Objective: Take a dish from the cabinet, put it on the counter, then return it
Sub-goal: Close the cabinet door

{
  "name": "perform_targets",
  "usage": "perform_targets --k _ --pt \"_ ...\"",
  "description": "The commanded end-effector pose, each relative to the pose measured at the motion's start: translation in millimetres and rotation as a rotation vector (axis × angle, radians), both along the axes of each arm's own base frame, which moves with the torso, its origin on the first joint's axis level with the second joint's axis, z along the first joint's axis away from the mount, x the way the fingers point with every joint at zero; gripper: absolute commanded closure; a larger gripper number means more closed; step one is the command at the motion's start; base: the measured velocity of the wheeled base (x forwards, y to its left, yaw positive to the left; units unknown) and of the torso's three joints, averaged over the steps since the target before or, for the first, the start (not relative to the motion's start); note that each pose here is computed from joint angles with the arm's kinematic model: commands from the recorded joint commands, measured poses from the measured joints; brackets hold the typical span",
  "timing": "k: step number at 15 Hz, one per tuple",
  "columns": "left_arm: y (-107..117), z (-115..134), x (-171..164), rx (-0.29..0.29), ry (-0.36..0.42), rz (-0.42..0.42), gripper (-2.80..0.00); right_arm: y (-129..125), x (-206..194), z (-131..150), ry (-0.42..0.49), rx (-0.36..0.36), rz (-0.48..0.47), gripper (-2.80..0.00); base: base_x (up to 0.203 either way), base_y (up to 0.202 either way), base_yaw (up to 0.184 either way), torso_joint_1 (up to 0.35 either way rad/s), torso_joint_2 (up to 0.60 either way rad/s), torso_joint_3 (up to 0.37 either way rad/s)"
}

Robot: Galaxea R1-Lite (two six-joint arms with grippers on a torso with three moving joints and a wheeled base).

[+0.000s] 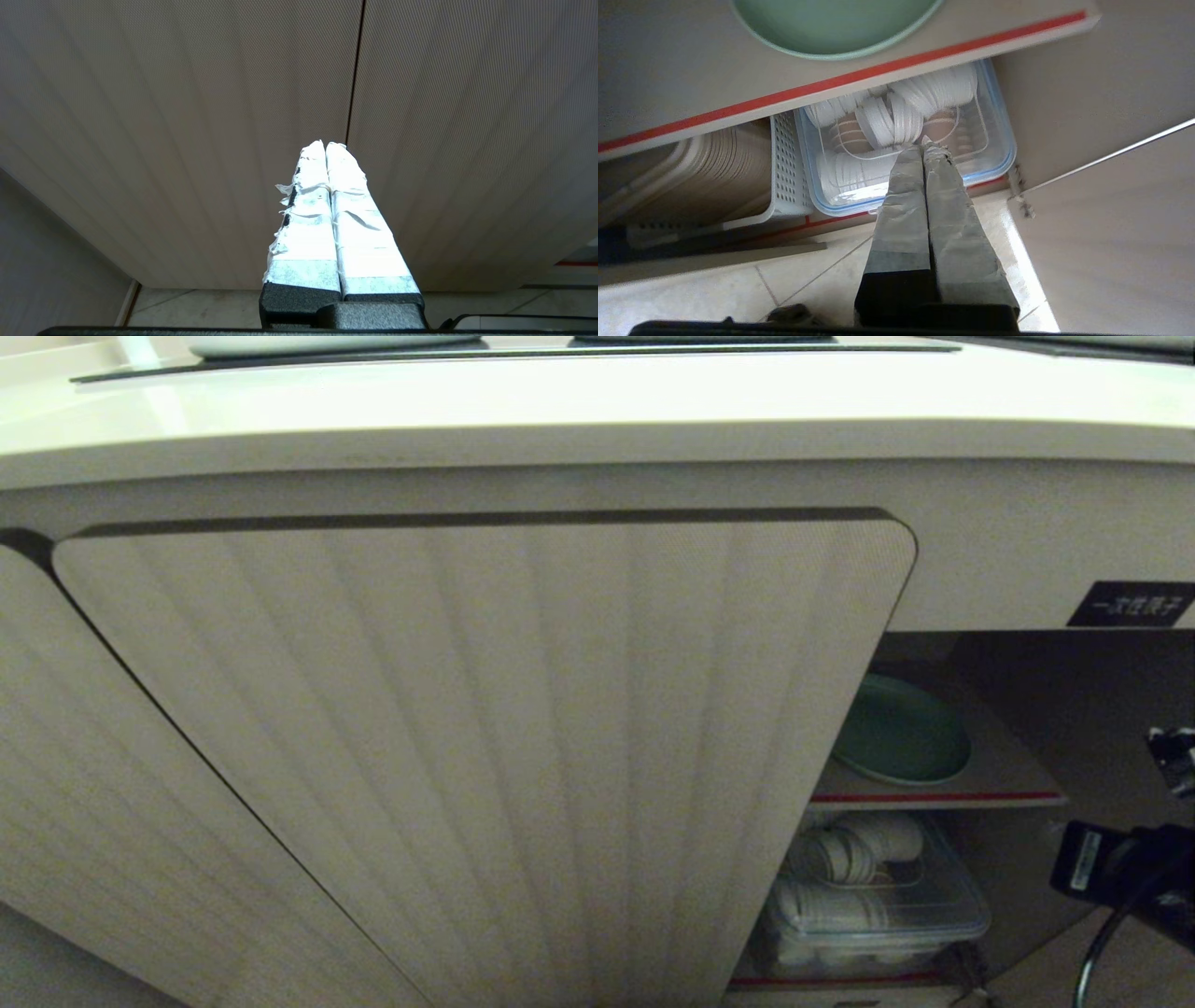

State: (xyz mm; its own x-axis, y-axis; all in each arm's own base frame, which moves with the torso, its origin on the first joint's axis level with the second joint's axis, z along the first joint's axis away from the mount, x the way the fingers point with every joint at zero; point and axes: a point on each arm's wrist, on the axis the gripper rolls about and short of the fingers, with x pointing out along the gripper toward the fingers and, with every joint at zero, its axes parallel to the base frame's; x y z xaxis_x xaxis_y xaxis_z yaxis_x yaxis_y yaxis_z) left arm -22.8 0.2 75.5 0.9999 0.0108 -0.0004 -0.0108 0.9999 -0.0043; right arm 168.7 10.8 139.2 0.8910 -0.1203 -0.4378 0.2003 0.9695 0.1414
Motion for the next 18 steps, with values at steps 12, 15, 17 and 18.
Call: perform_targets --k 12,15,17,18 --pt "0.0 0.0 0.0 0.0 0.0 0.0 0.0 -0.8 -50.9 22.5 -0.229 -0.151 0.176 0.0 0.0 0.0 0.0 0.0 0.0 0.0" --pt "0.0 0.0 0.0 0.0 0.0 0.0 0.0 -2.6 -73.4 3.5 -0.24 -0.203 0.228 0.0 0.0 0.0 0.0 0.0 0.0 0.0" --pt "0.0 0.0 0.0 0.0 0.0 0.0 0.0 -4.8 -89.8 -9.2 -0.247 -0.227 0.245 0.0 0.0 0.0 0.0 0.0 0.0 0.0" --pt "0.0 -0.2 0.0 0.0 0.001 0.0 0.0 -6.7 -97.0 -13.0 -0.252 -0.24 0.241 0.0 0.0 0.0 0.0 0.0 0.0 0.0"
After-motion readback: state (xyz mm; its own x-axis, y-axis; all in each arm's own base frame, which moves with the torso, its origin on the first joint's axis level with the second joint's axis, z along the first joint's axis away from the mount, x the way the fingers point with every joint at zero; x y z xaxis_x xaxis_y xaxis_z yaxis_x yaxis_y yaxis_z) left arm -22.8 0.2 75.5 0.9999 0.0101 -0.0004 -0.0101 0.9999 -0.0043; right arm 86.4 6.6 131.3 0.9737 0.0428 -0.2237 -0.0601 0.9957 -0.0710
